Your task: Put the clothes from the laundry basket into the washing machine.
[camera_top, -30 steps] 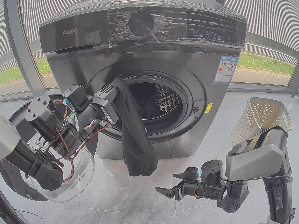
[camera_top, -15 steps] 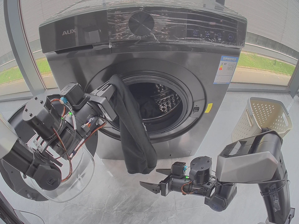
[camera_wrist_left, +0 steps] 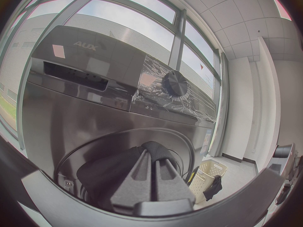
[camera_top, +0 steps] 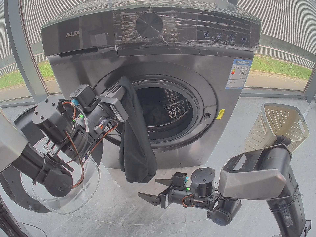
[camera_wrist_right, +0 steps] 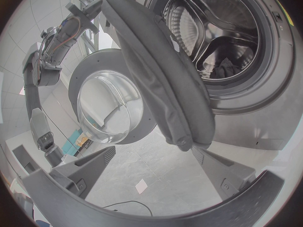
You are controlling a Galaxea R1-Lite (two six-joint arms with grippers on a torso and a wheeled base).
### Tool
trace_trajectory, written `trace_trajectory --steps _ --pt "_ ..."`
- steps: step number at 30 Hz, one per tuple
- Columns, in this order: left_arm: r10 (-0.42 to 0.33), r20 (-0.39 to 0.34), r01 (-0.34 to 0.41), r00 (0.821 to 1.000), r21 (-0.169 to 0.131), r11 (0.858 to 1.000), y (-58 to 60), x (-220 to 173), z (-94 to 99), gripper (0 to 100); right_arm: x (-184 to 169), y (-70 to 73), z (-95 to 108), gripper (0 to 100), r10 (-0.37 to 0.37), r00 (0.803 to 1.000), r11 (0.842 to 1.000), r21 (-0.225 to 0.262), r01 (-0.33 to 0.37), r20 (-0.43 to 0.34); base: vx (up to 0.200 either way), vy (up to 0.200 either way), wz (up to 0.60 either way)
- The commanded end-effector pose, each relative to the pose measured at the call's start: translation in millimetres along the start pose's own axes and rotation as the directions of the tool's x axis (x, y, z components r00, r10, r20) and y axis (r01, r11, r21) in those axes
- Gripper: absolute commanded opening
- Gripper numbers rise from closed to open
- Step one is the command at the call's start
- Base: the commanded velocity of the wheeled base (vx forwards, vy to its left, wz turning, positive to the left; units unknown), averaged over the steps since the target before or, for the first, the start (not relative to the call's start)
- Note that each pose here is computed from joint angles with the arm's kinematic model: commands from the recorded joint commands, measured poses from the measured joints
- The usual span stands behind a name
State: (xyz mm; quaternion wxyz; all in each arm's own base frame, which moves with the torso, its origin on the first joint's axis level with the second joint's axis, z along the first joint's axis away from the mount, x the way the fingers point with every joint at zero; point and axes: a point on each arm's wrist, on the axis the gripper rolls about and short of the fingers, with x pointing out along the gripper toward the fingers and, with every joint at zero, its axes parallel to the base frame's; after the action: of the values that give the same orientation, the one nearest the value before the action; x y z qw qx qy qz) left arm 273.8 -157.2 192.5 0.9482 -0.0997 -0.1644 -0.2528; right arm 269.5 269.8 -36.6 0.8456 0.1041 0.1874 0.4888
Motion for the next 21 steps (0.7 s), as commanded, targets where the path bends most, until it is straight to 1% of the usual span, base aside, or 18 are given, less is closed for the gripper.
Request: trace_trajectory --steps 1,3,7,9,10,11,12,13,15,19,21 --pt "0.001 0.008 -0.001 1.0 -0.003 1.0 -1.8 7 -3.1 0 6 -1.8 -11 100 0.007 1.0 1.0 0.003 -0.007 -0.012 0.0 0.0 0.0" --pt "-0.005 0.009 0.005 1.0 -0.005 1.0 -3.8 7 -3.0 0 7 -3.3 -11 100 0.006 1.0 1.0 0.003 -0.006 -0.01 0.0 0.0 0.0" --pt "-0.005 0.011 0.005 1.0 -0.007 1.0 -3.8 7 -2.3 0 14 -10.4 -13 100 0.001 1.0 1.0 -0.002 -0.001 0.004 0.0 0.0 0.0" --pt "-0.005 0.011 0.005 1.0 -0.007 1.0 -3.9 6 -1.4 0 19 -17.2 -12 100 -0.01 1.0 1.0 -0.009 0.01 0.024 0.0 0.0 0.0" --pt "-0.005 0.011 0.005 1.0 -0.007 1.0 -3.9 6 -1.4 0 19 -17.2 -12 100 -0.01 1.0 1.0 -0.009 0.01 0.024 0.0 0.0 0.0" --pt "-0.007 0.011 0.007 1.0 -0.009 1.0 -4.4 5 -0.9 0 22 -29.8 -11 100 -0.035 0.998 0.999 -0.017 0.036 0.046 0.0 0.0 0.0" --pt "-0.007 0.011 0.007 1.0 -0.009 1.0 -4.4 5 -0.9 0 22 -29.8 -11 100 -0.035 0.998 0.999 -0.017 0.036 0.046 0.0 0.0 0.0" --pt "-0.006 0.009 0.007 1.0 -0.009 1.0 -4.4 4 -0.6 0 23 -37.3 -9 100 -0.049 0.997 0.999 -0.016 0.05 0.06 0.0 0.0 0.0" --pt "-0.006 0.009 0.007 1.0 -0.009 1.0 -4.4 3 -0.3 0 20 -41.6 -9 100 -0.065 0.996 0.998 -0.011 0.066 0.06 0.0 0.0 0.0" --pt "-0.005 0.009 0.005 1.0 -0.008 1.0 -3.9 3 -0.3 0 11 -44.6 -8 100 -0.089 0.995 0.996 -0.001 0.089 0.05 0.0 0.0 0.0" --pt "-0.005 0.011 0.005 1.0 -0.008 1.0 -3.9 4 -0.3 0 5 -41.8 -6 100 -0.092 0.995 0.996 0.003 0.092 0.037 0.0 0.0 0.0"
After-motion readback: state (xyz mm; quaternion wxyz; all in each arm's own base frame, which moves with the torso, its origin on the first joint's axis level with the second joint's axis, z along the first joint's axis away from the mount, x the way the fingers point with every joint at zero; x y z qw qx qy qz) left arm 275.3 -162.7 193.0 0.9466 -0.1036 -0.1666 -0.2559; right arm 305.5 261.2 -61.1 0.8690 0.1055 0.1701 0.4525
